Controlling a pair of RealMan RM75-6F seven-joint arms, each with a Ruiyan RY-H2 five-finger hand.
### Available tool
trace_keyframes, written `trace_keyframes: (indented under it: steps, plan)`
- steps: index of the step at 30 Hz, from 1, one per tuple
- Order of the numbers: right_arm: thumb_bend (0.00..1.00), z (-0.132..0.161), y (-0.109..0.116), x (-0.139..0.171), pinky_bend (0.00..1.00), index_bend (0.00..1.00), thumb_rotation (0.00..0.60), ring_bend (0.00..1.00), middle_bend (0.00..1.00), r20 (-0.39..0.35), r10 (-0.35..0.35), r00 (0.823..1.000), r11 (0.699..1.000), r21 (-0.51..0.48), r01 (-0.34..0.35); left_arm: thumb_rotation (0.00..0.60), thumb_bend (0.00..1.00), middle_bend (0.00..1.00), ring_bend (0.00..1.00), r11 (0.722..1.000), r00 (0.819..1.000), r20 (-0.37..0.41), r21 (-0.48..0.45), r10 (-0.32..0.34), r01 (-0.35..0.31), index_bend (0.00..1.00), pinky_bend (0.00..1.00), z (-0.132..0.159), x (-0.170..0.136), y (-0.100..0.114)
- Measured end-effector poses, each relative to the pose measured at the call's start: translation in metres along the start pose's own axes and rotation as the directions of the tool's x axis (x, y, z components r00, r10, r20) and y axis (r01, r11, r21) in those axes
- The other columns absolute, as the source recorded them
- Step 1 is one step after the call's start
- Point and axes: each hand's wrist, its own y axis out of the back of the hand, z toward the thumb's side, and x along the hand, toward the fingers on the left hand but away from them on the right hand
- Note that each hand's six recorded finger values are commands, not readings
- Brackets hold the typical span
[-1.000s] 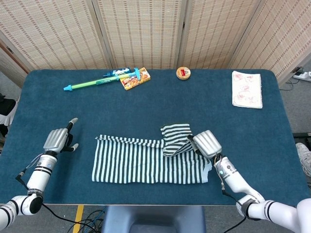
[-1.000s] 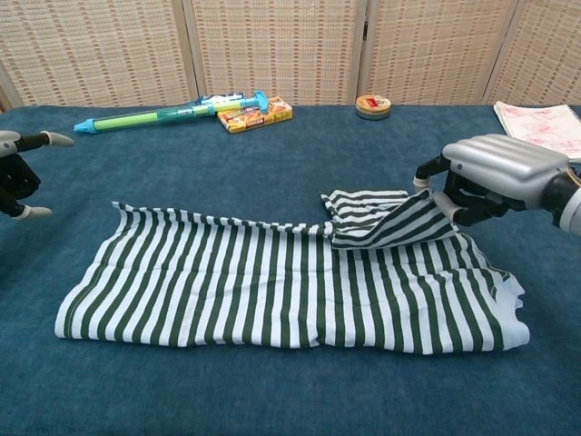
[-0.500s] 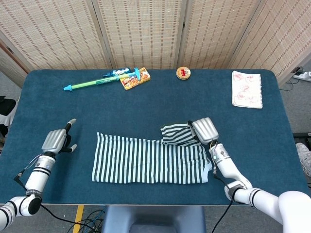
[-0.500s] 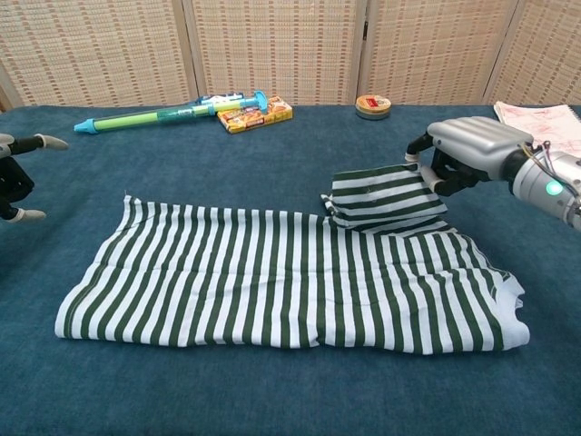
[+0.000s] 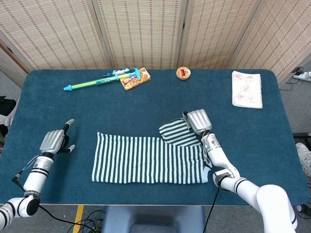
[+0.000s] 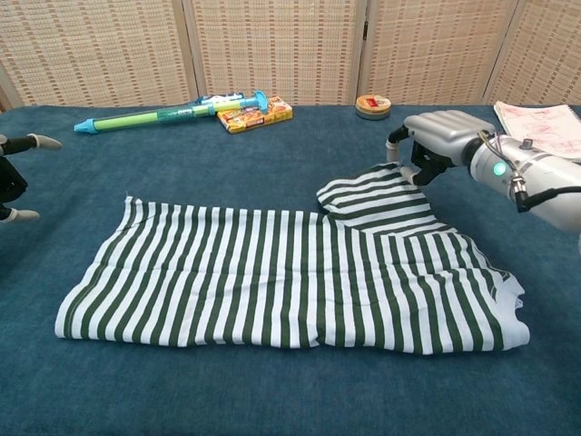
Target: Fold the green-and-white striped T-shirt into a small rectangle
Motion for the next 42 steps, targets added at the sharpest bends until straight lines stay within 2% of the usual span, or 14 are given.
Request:
trace_keyframes:
  steps: [4, 10, 15, 22, 33, 42]
  plan:
    - [0.26, 0.002, 0.009, -0.007, 1.00, 0.24, 0.600, 0.99, 0.95, 0.009, -0.020, 1.000, 1.000, -0.018, 0.020, 0.600, 0.32, 0.86, 0.81, 1.000, 1.000, -0.003, -0.003, 0.004, -0.004, 0.01, 0.89, -0.002, -0.001, 0.002]
    - [0.25, 0.003, 0.017, -0.007, 1.00, 0.24, 0.600, 0.99, 0.95, 0.009, -0.014, 1.000, 0.999, -0.030, 0.014, 0.600, 0.32, 0.86, 0.81, 1.000, 1.000, -0.011, -0.010, 0.005, -0.005, 0.01, 0.89, -0.006, -0.003, 0.001]
    - [0.29, 0.003, 0.011, -0.004, 1.00, 0.24, 0.600, 0.99, 0.95, 0.011, 0.047, 0.999, 0.999, -0.010, -0.047, 0.600, 0.32, 0.86, 0.81, 1.000, 1.000, -0.011, -0.013, 0.000, 0.000, 0.01, 0.89, -0.007, -0.003, -0.001]
    - [0.32, 0.004, -0.004, -0.003, 1.00, 0.24, 0.600, 0.99, 0.95, 0.032, 0.145, 0.989, 0.989, 0.038, -0.146, 0.600, 0.32, 0.86, 0.81, 1.000, 1.000, -0.016, -0.013, -0.004, 0.004, 0.01, 0.89, -0.009, -0.003, -0.003]
    - [0.37, 0.006, -0.017, -0.007, 1.00, 0.24, 0.600, 0.99, 0.95, 0.063, 0.239, 0.969, 0.966, 0.082, -0.244, 0.600, 0.32, 0.86, 0.81, 1.000, 1.000, -0.024, -0.011, -0.011, 0.011, 0.01, 0.89, -0.012, -0.002, -0.006]
    - [0.42, 0.009, -0.019, -0.005, 1.00, 0.37, 0.600, 0.98, 0.95, 0.058, 0.254, 0.965, 0.962, 0.086, -0.258, 0.600, 0.32, 0.86, 0.81, 1.000, 1.000, -0.025, -0.010, -0.014, 0.014, 0.01, 0.89, -0.012, -0.002, -0.007]
